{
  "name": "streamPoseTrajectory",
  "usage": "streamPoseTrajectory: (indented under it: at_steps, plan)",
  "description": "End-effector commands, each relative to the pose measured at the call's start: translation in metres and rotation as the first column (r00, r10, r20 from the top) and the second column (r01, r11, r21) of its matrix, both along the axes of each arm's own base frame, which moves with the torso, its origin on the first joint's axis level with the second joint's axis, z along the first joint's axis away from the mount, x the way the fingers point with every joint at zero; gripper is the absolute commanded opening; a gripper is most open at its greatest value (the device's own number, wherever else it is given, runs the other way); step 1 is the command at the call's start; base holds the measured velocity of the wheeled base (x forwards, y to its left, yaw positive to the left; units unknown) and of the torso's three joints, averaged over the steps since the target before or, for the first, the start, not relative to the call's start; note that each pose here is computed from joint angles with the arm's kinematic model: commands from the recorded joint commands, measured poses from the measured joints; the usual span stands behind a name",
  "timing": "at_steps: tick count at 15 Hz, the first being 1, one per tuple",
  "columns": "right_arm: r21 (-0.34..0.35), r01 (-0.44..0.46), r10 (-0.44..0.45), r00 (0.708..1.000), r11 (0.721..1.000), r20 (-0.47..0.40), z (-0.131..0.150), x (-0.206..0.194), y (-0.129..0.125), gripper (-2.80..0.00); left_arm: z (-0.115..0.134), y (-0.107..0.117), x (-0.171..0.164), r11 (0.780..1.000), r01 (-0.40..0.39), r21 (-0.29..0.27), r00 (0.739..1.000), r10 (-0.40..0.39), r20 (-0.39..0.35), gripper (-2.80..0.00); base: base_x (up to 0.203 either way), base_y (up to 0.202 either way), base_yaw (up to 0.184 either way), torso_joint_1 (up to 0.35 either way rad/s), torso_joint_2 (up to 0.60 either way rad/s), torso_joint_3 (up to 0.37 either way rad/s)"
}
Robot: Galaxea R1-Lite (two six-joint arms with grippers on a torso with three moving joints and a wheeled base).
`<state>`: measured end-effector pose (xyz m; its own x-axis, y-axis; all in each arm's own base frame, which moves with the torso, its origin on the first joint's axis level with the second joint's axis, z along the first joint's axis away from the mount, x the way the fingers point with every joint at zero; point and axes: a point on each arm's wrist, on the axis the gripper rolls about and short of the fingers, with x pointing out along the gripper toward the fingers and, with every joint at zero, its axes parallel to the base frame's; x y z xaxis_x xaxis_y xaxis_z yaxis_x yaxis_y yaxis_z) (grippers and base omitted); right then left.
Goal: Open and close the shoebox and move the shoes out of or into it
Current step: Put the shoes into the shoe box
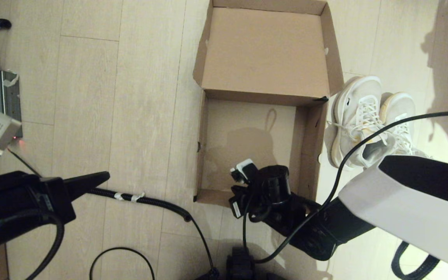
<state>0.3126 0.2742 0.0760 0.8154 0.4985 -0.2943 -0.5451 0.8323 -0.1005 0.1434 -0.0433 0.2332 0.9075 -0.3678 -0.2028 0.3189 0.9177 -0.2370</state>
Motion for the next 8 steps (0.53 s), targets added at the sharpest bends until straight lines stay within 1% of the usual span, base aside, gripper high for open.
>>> streamPoseTrajectory:
  at_steps: [1,3,4,5,6,7,8]
  plan:
    - [0.068,0.010,-0.016,0.997,0.998,0.077,0.043,-0.002,-0.008,-2.80,0.000,0.000,0.000,1.000,0.000,-0.001,1.000,0.000,-0.001,-2.80,0.000,0.000,0.000,0.000,0.00,0.000]
    - [0.127,0.026,-0.043,0.990,0.992,0.135,0.093,-0.014,-0.028,-2.80,0.000,0.000,-0.001,1.000,0.000,-0.002,1.000,0.000,0.001,-2.80,0.000,0.000,0.000,0.000,0.00,0.000]
    - [0.155,0.054,-0.079,0.984,0.986,0.162,0.118,-0.024,-0.042,-2.80,-0.001,0.001,-0.002,1.000,0.000,-0.002,1.000,0.000,0.002,-2.80,0.000,0.000,0.000,0.000,0.00,0.000]
    - [0.180,0.101,-0.135,0.973,0.978,0.187,0.141,-0.033,-0.059,-2.80,0.000,0.001,-0.003,1.000,0.002,-0.002,1.000,-0.002,0.005,-2.80,0.000,0.000,0.000,0.000,0.00,0.000]
    - [0.204,0.164,-0.207,0.956,0.965,0.210,0.161,-0.042,-0.082,-2.80,0.000,0.001,-0.003,1.000,0.002,-0.002,1.000,-0.002,0.008,-2.80,0.000,0.000,0.000,0.000,0.00,0.000]
    - [0.227,0.234,-0.286,0.930,0.945,0.230,0.179,-0.050,-0.110,-2.80,0.002,0.001,-0.003,1.000,0.002,-0.004,1.000,-0.002,0.016,-2.80,0.000,0.000,0.000,0.000,0.00,0.000]
    - [0.241,0.317,-0.373,0.896,0.917,0.241,0.191,-0.056,-0.141,-2.80,0.004,0.001,-0.003,1.000,0.002,-0.008,1.000,-0.002,0.023,-2.80,0.000,0.000,0.000,0.000,0.00,0.000]
